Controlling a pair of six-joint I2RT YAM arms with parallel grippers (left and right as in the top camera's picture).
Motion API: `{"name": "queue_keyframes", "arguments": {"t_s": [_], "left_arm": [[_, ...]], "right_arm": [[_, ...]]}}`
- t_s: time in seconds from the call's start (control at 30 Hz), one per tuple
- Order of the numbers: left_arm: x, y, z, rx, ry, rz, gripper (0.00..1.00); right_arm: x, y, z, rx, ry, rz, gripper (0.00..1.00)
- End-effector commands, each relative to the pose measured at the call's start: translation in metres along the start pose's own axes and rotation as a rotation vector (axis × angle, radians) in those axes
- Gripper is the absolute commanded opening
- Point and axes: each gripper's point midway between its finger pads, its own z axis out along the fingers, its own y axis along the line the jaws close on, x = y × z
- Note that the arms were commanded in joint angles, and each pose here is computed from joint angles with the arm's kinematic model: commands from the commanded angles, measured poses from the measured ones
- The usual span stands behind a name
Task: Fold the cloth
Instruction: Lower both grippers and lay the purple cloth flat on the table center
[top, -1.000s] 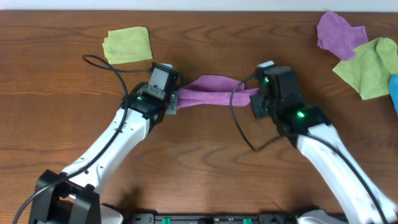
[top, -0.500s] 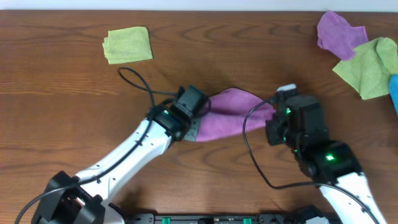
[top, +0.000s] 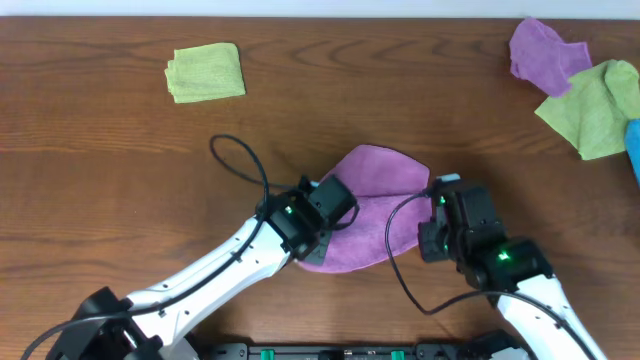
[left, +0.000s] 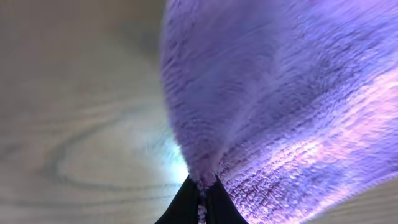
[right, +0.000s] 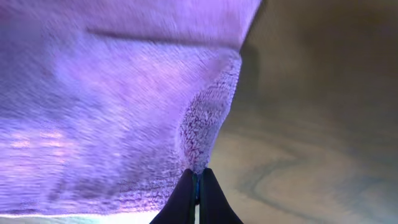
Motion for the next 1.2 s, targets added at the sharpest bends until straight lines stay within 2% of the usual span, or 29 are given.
{"name": "queue_keyframes", "arguments": {"t_s": [0.0, 0.2, 0.3, 0.37, 0.4, 0.43, 0.47, 0.5, 0.57, 0.63, 0.73, 0.83, 0.97, 1.17], "left_arm": [[0.022, 0.010, 0.014, -0.027, 0.050, -0.063, 0.06], [0.040, -0.001, 0.018, 0.042, 0.132, -0.105, 0.06], [0.037, -0.003, 0.019, 0.034, 0.109, -0.114, 0.06], [0.029, -0.005, 0.019, 0.034, 0.070, -0.109, 0.06], [0.026, -0.004, 0.020, 0.029, 0.053, -0.110, 0.10], [0.024, -0.003, 0.020, 0.018, 0.043, -0.110, 0.24], [0.023, -0.001, 0.020, 0.011, 0.036, -0.110, 0.36], [0.022, 0.000, 0.020, 0.003, 0.028, -0.110, 0.46], [0.020, 0.002, 0.020, -0.010, 0.019, -0.110, 0.55], [0.020, 0.005, 0.020, -0.022, 0.014, -0.109, 0.77], [0.015, 0.015, 0.020, -0.080, -0.018, -0.107, 0.79], [-0.005, 0.024, 0.018, -0.129, -0.113, -0.108, 0.83], [-0.033, 0.021, 0.023, -0.089, -0.193, -0.103, 0.82], [-0.069, 0.040, 0.029, -0.033, -0.254, -0.201, 0.81]], "right_arm": [[0.021, 0.002, 0.009, -0.015, 0.055, 0.046, 0.02], [0.041, 0.014, 0.008, -0.081, 0.139, 0.110, 0.02], [0.043, 0.013, 0.008, -0.078, 0.151, 0.124, 0.01], [0.038, 0.014, 0.009, -0.084, 0.130, 0.124, 0.17], [0.036, 0.015, 0.009, -0.086, 0.123, 0.124, 0.36], [0.034, 0.015, 0.009, -0.088, 0.114, 0.124, 0.72], [0.032, 0.016, 0.009, -0.090, 0.106, 0.124, 0.92], [0.029, 0.016, 0.009, -0.093, 0.094, 0.124, 0.98], [0.026, 0.017, 0.010, -0.098, 0.080, 0.124, 0.99], [0.025, 0.017, 0.010, -0.099, 0.078, 0.132, 0.99], [0.019, 0.016, 0.010, -0.089, 0.052, 0.126, 0.99], [-0.001, 0.018, 0.010, -0.101, -0.033, 0.066, 0.99], [-0.033, 0.020, 0.020, -0.092, -0.144, 0.009, 0.99], [-0.046, 0.009, 0.063, -0.059, -0.119, 0.002, 0.99]]}}
